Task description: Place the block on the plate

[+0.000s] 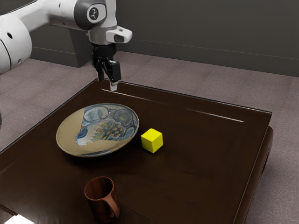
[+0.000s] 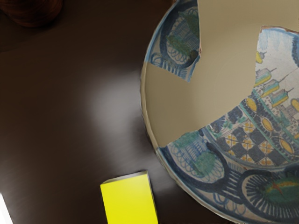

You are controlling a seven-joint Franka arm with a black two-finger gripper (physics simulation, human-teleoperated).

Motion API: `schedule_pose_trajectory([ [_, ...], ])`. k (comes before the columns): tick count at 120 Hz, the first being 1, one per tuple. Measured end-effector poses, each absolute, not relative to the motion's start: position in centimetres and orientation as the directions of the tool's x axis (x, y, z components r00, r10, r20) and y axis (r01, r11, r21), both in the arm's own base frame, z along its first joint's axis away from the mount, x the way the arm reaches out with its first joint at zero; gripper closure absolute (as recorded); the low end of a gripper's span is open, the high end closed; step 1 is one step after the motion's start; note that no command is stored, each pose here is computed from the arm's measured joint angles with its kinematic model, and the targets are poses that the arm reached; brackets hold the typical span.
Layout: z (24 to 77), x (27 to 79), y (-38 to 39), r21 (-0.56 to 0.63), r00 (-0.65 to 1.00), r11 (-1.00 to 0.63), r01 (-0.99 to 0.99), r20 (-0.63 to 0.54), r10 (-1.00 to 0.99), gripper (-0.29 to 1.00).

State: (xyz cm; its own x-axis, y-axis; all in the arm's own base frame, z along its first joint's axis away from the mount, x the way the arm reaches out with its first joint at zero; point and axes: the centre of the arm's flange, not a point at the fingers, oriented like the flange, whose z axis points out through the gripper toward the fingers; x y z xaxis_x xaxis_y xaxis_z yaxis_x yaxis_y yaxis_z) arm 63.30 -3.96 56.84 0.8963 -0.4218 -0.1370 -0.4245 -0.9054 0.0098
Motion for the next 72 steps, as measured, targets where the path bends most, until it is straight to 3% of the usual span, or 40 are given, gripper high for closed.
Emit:
schedule_pose_trajectory([
  [22,55.7,63.5,-4.8,0.03,0.851,-0.861,-0.507,-0.138,-0.506,0.0],
  [72,44.3,70.5,-8.2,0.026,0.77,-0.78,-0.625,-0.141,-0.622,0.0],
])
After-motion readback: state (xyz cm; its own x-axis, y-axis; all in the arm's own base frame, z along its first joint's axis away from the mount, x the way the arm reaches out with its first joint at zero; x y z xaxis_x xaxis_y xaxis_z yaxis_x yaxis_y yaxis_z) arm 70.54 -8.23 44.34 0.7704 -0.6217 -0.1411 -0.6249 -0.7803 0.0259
